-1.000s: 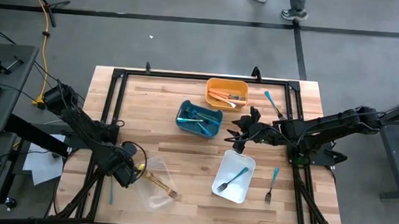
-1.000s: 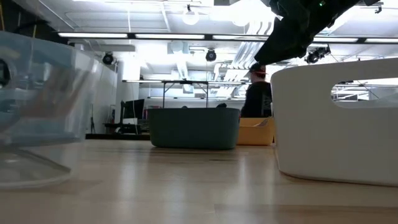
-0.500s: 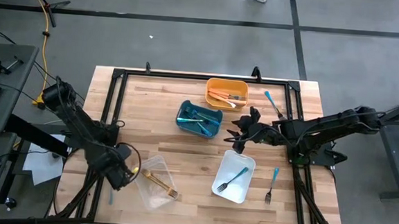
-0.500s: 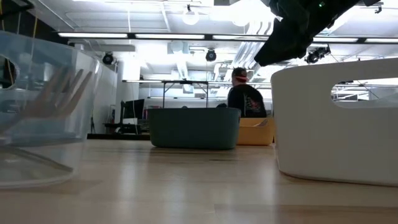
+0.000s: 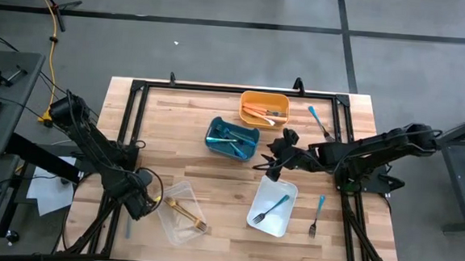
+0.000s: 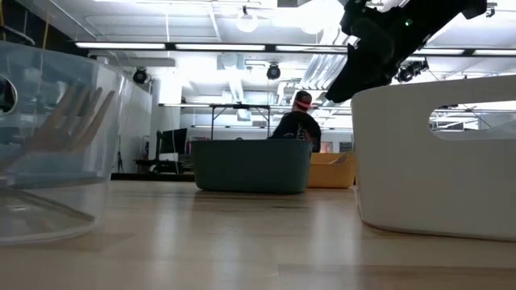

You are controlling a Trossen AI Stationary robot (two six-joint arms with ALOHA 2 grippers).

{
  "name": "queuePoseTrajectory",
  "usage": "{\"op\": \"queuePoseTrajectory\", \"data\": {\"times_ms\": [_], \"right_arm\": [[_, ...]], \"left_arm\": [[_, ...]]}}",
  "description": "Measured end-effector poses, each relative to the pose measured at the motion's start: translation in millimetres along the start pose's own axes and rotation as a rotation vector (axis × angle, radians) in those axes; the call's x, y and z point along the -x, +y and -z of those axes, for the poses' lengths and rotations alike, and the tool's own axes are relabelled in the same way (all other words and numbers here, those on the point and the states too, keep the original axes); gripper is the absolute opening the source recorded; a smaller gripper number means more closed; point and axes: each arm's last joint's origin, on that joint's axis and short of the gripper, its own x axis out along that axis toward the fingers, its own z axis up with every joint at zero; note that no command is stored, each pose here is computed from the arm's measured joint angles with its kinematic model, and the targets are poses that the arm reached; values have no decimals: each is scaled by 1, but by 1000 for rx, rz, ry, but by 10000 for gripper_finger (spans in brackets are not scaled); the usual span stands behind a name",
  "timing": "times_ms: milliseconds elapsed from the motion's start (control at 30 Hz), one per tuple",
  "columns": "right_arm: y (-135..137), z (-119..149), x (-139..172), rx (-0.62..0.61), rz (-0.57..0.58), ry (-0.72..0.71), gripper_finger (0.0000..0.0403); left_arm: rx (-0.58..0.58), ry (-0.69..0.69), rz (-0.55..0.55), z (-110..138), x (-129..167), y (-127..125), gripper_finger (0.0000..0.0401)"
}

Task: Sort silverware by color (type)
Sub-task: Put the gold fork into the transparent bin

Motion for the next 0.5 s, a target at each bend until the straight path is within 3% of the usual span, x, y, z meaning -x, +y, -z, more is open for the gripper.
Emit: {"op": "queuePoseTrajectory", "data": {"times_ms": [133,500], "right_arm": [[2,2,-4,8,5,9,183],[2,2,-5,8,3,6,183]], "left_arm": [[-3,11,39,0,-5,-1,149],[14,6,5,-1,-7,2,77]]}}
